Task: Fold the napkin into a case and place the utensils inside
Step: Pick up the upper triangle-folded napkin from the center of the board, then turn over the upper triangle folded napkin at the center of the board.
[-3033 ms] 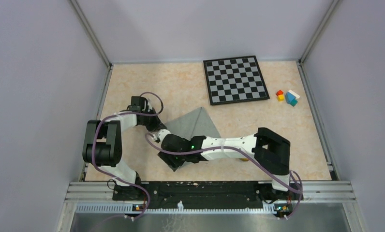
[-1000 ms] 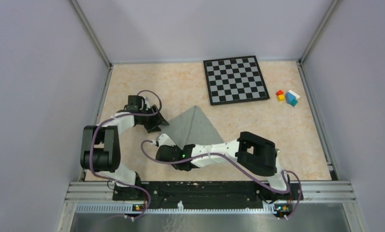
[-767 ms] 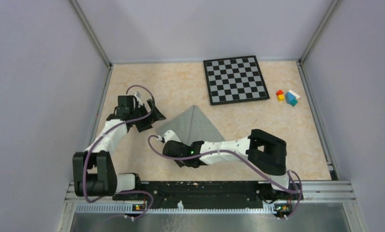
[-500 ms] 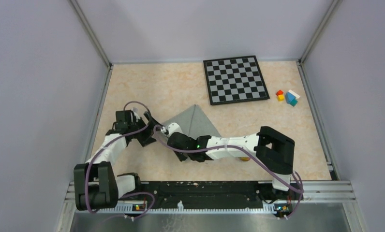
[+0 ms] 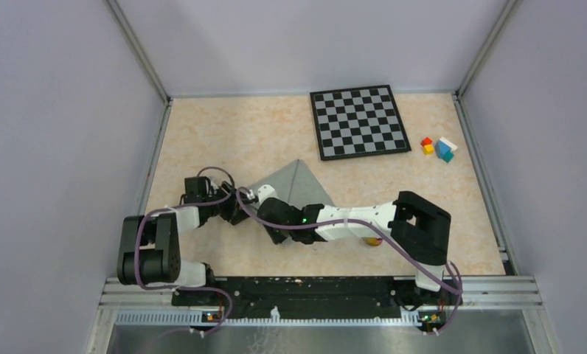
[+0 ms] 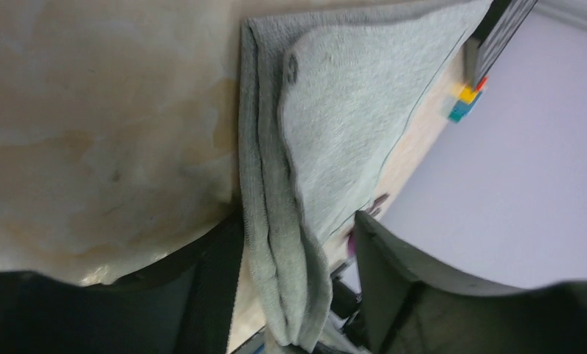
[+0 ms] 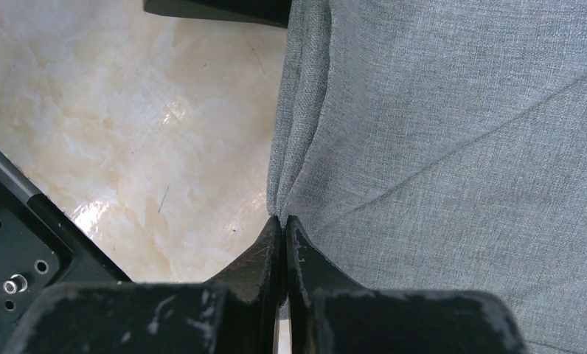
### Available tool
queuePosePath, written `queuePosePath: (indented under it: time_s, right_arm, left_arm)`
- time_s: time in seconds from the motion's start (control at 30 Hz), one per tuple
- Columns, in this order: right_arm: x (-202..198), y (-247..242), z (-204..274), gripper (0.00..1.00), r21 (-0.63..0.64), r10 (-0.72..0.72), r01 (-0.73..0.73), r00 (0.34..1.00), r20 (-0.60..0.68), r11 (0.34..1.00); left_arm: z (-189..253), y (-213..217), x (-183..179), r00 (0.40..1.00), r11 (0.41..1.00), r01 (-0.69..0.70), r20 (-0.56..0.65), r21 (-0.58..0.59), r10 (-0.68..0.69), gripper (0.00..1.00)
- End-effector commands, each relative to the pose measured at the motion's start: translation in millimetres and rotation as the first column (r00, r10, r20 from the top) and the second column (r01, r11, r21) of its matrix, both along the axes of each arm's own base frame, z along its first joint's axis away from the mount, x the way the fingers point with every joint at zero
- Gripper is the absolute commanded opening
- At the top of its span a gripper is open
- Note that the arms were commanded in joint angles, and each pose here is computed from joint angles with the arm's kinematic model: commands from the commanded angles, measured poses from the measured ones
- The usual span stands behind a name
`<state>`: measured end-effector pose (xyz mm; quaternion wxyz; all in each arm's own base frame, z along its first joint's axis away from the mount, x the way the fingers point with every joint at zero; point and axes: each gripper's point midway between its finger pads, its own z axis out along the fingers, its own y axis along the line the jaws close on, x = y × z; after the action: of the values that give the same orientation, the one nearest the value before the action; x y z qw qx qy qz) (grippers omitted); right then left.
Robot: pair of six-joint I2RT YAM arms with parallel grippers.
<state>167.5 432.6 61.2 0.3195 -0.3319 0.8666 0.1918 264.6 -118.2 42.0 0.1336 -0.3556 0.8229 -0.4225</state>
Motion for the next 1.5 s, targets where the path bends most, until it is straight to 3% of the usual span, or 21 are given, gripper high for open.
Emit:
queuePosePath:
  time_s: [0.0, 0.13, 0.2, 0.37, 0.53, 0.63, 0.7, 0.8, 0.87, 1.03, 1.13, 1.27, 1.47]
  right_arm:
    - [6, 9, 34, 0.0, 0.102, -0.007, 0.004, 1.0, 0.026, 0.995]
    - [6, 9, 35, 0.0, 0.097, 0.006, -0.009, 1.0, 0.03, 0.995]
    - [3, 12, 36, 0.0, 0.102, 0.027, -0.029, 0.999, 0.026, 0.994]
    - [-25, 46, 48, 0.0, 0.203, 0.189, -0.176, 0.981, -0.047, 0.963]
    - [-78, 106, 90, 0.0, 0.449, 0.431, -0.324, 0.888, -0.159, 0.833]
    - [-110, 138, 139, 0.0, 0.646, 0.579, -0.333, 0.788, -0.21, 0.687]
    - [-129, 146, 168, 0.0, 0.743, 0.667, -0.317, 0.709, -0.227, 0.59]
    - [-137, 138, 189, 0.0, 0.825, 0.738, -0.272, 0.632, -0.236, 0.496]
    - [-128, 127, 179, 0.0, 0.847, 0.747, -0.211, 0.602, -0.282, 0.489]
    - [-92, 105, 121, 0.0, 0.837, 0.706, -0.057, 0.571, -0.42, 0.544]
    - [-59, 88, 82, 0.0, 0.815, 0.654, 0.016, 0.588, -0.476, 0.579]
    - [-20, 54, 25, 0.0, 0.753, 0.549, 0.081, 0.635, -0.544, 0.652]
    - [20, -6, -32, 0.0, 0.608, 0.36, 0.131, 0.702, -0.615, 0.783]
  left_arm:
    - [-3, 5, 19, 0.998, 0.999, -0.034, 0.049, 0.011, 0.034, 0.57]
    - [-5, 17, 25, 0.997, 0.996, -0.044, 0.064, 0.083, 0.039, 0.4]
    - [0, 27, 27, 0.996, 0.991, -0.057, 0.08, 0.124, 0.048, 0.22]
    - [29, 71, 26, 0.991, 0.956, -0.107, 0.102, 0.272, 0.081, 0.0]
    - [92, 148, 5, 0.957, 0.844, -0.288, 0.164, 0.453, 0.238, 0.0]
    - [147, 190, -11, 0.912, 0.708, -0.409, 0.239, 0.577, 0.332, 0.0]
    - [190, 199, -14, 0.889, 0.647, -0.459, 0.31, 0.609, 0.338, 0.0]
    - [235, 202, -1, 0.853, 0.621, -0.51, 0.443, 0.595, 0.276, 0.0]
    - [247, 199, 18, 0.84, 0.642, -0.506, 0.497, 0.576, 0.218, 0.0]
    - [188, 164, 85, 0.931, 0.639, -0.326, 0.353, 0.697, 0.091, 0.0]
    - [133, 119, 122, 0.968, 0.74, -0.165, 0.25, 0.652, -0.005, 0.0]
    - [79, 83, 155, 0.978, 0.777, -0.053, 0.189, 0.627, -0.086, 0.0]
    - [49, 22, 186, 0.96, 0.784, 0.082, 0.164, 0.615, -0.229, 0.0]
